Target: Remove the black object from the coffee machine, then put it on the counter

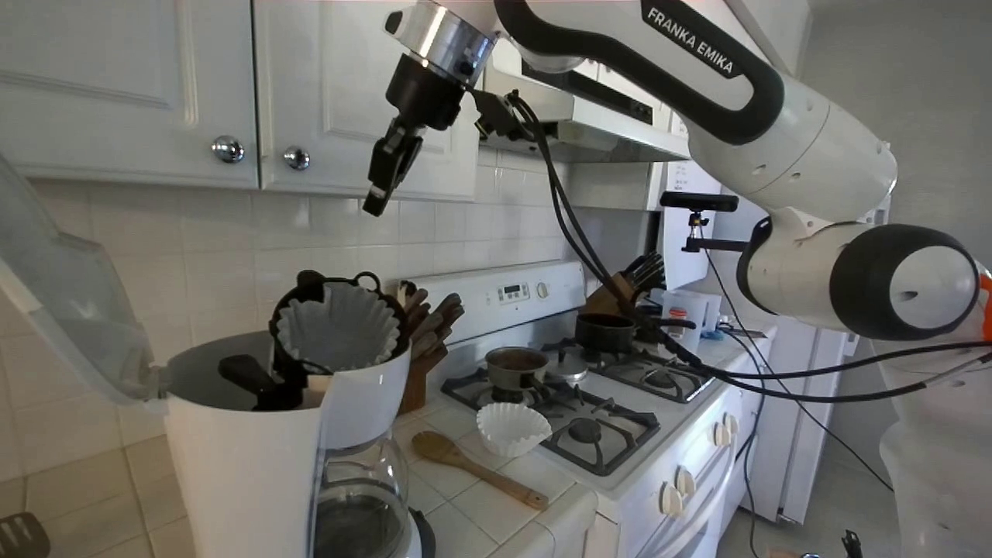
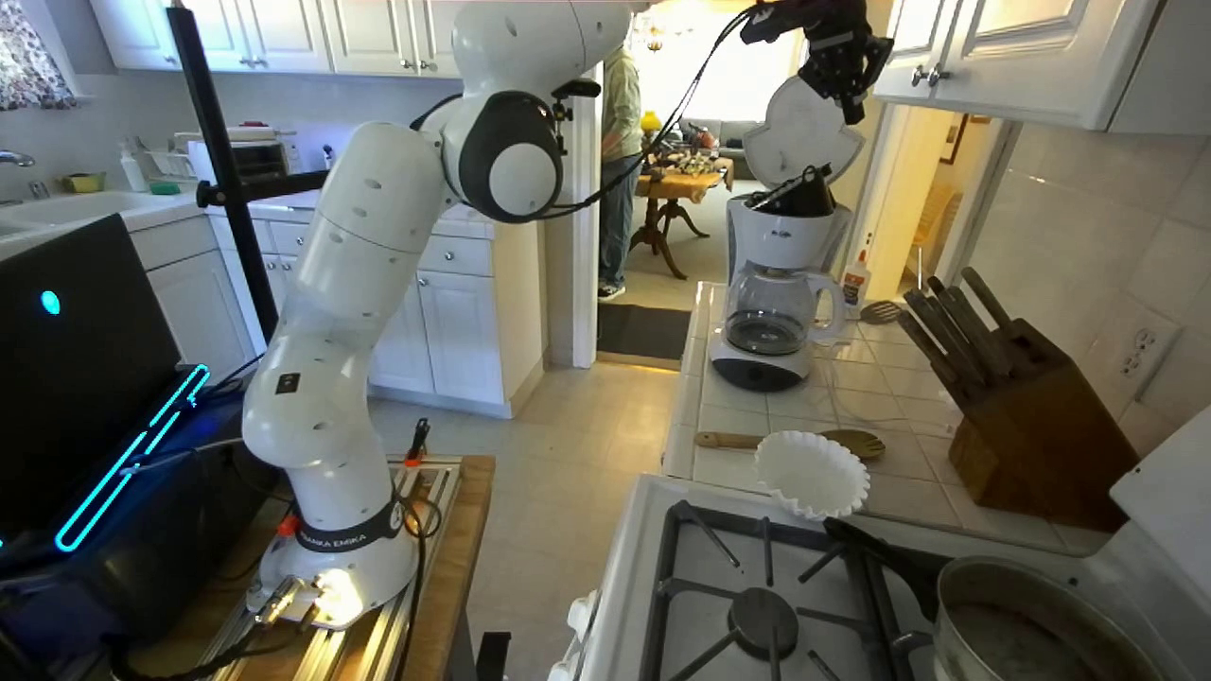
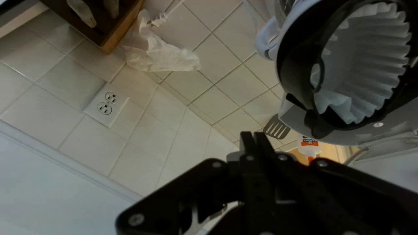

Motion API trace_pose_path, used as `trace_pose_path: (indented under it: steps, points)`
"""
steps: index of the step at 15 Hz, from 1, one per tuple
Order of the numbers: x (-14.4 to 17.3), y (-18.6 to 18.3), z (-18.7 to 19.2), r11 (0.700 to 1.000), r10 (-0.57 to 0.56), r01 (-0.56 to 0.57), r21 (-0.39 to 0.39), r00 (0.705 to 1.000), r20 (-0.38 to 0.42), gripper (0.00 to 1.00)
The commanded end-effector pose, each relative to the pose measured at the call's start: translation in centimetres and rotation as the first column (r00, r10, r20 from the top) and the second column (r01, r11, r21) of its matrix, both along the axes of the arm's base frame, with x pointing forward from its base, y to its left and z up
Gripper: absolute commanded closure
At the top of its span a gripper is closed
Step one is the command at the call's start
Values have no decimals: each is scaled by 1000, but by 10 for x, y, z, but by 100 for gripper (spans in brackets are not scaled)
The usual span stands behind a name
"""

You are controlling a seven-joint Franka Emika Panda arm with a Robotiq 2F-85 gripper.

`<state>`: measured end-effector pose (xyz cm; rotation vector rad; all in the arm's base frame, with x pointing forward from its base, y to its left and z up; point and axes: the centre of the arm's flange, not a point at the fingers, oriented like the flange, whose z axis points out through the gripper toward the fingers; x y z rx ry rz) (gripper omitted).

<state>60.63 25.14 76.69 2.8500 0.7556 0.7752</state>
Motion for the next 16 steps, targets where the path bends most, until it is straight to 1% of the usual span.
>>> trace_pose_path:
  steps: [1,3,4,5,6,7,9,10,12,14,16]
  points:
    - [10,7,10,999,3,-1,34,999,-43,98]
    - [6,12,5,999,35,-32,34,997,-76,98]
    - [2,15,2,998,50,-47,34,994,-95,88]
    - [-2,18,-2,998,65,-62,29,992,-107,68]
    - [-8,21,-4,996,84,-80,39,990,-115,63]
    - [-13,23,-7,994,101,-96,50,987,-122,63]
    - [-26,29,-15,991,132,-125,56,982,-133,52]
    - [-29,29,-18,990,139,-132,56,981,-139,44]
    - [-31,23,-26,988,145,-137,70,980,-139,31]
    - [-27,18,-40,988,142,-132,75,978,-149,17]
    - [-21,14,-55,987,145,-130,97,974,-174,3]
